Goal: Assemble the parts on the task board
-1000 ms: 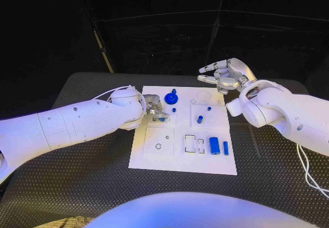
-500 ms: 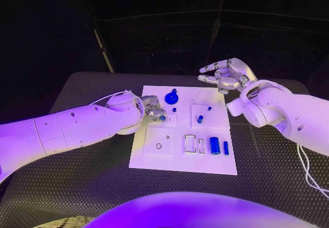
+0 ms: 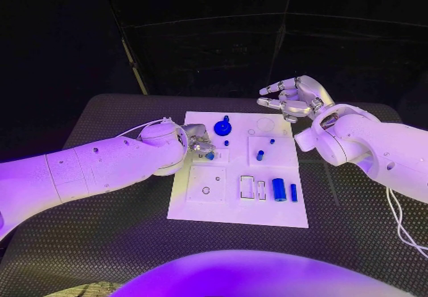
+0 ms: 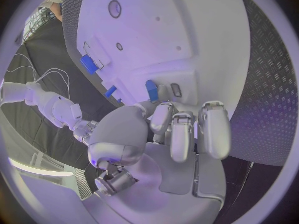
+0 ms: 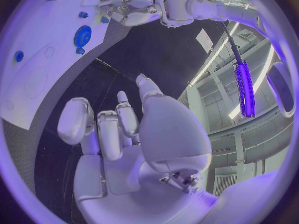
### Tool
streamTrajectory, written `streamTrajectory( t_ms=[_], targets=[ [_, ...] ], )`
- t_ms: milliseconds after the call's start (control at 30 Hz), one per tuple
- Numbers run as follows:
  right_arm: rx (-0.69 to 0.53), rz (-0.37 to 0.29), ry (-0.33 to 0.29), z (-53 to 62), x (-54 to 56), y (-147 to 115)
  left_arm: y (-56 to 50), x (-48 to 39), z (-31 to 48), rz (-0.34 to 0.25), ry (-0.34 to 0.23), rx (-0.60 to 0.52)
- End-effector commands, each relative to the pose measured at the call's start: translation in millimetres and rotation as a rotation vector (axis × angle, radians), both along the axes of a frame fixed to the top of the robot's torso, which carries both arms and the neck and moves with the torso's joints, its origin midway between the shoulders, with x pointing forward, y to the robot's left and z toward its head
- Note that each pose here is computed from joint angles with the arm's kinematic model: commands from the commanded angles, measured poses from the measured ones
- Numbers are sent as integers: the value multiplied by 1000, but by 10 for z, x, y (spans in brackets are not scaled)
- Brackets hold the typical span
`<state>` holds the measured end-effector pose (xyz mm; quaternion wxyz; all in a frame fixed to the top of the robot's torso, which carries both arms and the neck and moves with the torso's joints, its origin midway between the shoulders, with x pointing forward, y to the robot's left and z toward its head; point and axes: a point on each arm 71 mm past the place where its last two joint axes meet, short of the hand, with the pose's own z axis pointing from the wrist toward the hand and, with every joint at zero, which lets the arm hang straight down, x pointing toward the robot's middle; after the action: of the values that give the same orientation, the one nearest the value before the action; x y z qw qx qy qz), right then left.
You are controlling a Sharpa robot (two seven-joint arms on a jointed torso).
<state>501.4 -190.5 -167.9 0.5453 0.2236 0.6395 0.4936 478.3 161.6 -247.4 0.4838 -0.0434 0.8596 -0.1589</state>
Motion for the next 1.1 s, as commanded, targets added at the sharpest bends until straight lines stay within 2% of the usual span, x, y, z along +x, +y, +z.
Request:
streamTrajectory(
  t_ms=[33, 500, 1100],
  targets=[
    [1, 9, -6, 14, -1, 7, 16, 15, -1, 6, -14, 9],
    [1, 7, -7, 14, 0, 2, 13, 32, 3, 20, -26, -7],
    [0, 2, -7, 13, 4, -10, 7, 20, -1, 28, -7, -27]
  ],
)
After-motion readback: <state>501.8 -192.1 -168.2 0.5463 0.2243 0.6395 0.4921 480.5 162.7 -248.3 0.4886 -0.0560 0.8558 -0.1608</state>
